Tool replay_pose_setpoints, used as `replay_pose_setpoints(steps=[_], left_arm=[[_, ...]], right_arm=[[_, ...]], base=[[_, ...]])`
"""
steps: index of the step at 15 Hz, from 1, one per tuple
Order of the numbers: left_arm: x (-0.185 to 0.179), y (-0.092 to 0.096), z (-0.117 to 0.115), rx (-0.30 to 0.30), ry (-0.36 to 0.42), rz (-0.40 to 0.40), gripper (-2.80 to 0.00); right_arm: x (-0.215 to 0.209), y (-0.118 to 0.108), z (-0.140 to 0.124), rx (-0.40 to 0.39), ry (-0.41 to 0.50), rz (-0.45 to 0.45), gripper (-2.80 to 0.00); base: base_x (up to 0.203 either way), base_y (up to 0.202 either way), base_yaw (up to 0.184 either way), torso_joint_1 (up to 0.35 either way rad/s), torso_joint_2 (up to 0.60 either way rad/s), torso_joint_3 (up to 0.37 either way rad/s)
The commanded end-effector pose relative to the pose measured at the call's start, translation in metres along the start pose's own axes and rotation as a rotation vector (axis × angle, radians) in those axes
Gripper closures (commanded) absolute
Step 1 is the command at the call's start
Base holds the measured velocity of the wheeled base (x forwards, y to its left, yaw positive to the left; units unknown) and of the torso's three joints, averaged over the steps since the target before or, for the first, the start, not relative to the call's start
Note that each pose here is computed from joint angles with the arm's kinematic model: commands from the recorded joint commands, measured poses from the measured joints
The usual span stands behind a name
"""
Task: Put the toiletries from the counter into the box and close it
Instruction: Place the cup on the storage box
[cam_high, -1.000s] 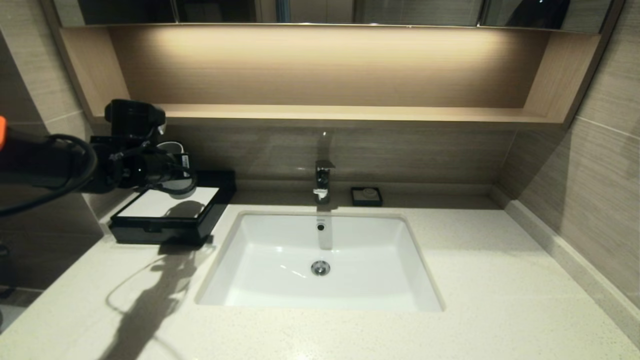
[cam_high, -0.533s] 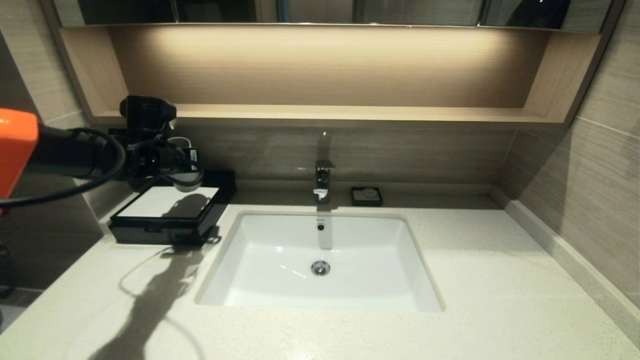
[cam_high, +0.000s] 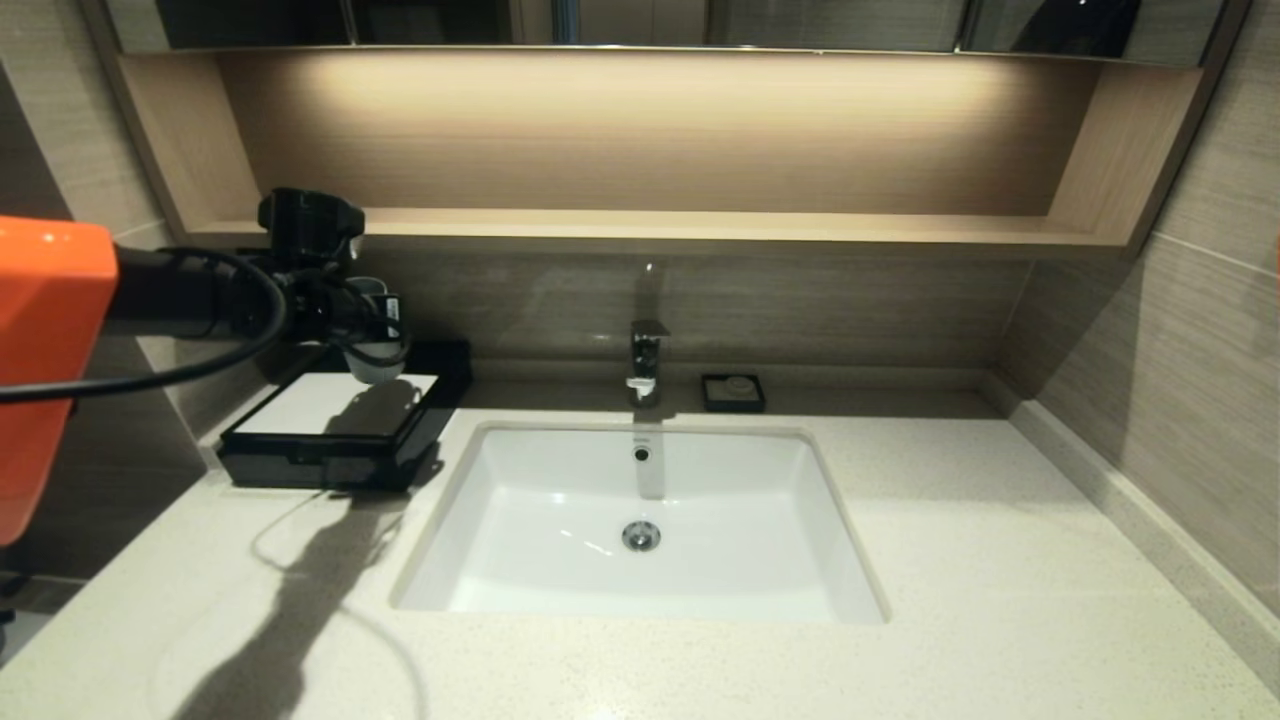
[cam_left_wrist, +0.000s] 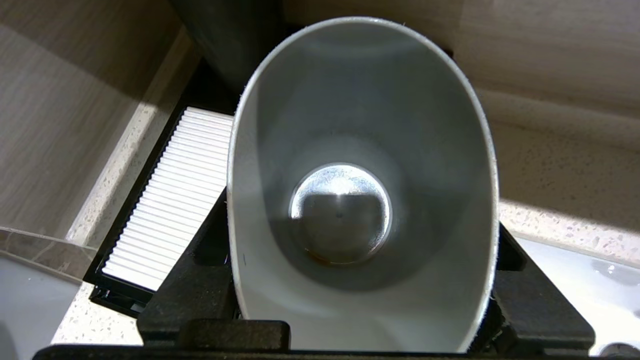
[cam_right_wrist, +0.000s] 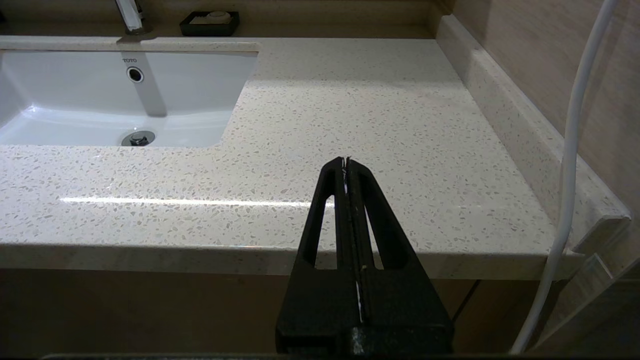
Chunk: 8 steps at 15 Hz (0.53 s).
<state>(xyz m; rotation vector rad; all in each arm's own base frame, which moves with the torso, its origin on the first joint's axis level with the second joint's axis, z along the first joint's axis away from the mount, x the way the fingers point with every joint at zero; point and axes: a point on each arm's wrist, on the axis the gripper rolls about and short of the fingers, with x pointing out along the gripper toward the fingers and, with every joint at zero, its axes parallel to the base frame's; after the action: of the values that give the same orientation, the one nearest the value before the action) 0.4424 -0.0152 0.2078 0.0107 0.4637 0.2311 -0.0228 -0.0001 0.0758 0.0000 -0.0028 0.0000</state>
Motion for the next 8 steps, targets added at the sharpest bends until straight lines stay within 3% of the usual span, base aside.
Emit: replay_pose_setpoints(steps=[1, 8], left_arm=[[0.003, 0.001, -0.001, 0.006, 0.011, 0.006, 0.0], [0.008, 0.001, -0.017, 0.01, 0.073, 0.002, 0.0]], right_arm=[[0.0, 0.0, 0.0, 0.0, 0.001, 0.0, 0.0], [0.0, 0.0, 0.0, 0.0, 0.001, 0.0, 0.0]], base=[[0.0, 0.0, 0.0, 0.0, 0.0, 0.0], [0.0, 0.0, 0.0, 0.0, 0.0, 0.0]])
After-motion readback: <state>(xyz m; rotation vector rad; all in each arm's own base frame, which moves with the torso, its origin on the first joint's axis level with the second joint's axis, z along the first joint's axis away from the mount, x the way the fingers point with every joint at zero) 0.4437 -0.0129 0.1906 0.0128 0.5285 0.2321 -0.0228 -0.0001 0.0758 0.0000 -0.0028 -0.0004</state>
